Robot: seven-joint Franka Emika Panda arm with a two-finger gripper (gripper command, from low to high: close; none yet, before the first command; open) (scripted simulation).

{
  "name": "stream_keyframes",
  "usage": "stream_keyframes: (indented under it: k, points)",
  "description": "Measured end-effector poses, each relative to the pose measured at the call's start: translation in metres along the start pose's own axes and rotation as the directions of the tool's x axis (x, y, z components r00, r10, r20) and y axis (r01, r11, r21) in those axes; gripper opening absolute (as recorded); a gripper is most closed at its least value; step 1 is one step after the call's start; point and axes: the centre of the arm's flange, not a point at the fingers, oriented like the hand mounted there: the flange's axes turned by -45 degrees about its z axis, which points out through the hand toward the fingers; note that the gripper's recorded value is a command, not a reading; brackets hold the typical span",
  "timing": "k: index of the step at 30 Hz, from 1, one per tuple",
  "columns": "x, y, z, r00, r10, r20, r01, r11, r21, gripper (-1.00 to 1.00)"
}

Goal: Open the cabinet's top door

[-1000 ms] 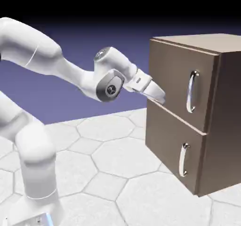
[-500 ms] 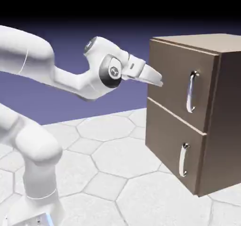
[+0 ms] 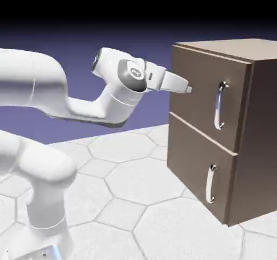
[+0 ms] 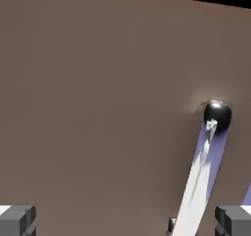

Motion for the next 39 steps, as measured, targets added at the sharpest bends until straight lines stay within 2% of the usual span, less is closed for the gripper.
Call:
stream_keyframes:
  k: [17, 27, 32, 33, 39]
  points:
    - [-0.039, 0.042, 0.040, 0.972, 0.076, -0.221, -0.080, 0.997, -0.011, 0.00]
    - [-0.077, 0.054, 0.085, 0.931, 0.135, -0.339, -0.132, 0.991, 0.032, 0.00]
    - [-0.062, 0.055, 0.125, 0.931, 0.136, -0.339, -0.133, 0.991, 0.032, 0.00]
    - [-0.060, 0.055, 0.132, 0.931, 0.135, -0.339, -0.132, 0.991, 0.032, -1.00]
    - [-0.068, 0.041, 0.104, 0.931, 0.136, -0.340, -0.160, 0.986, -0.045, -1.00]
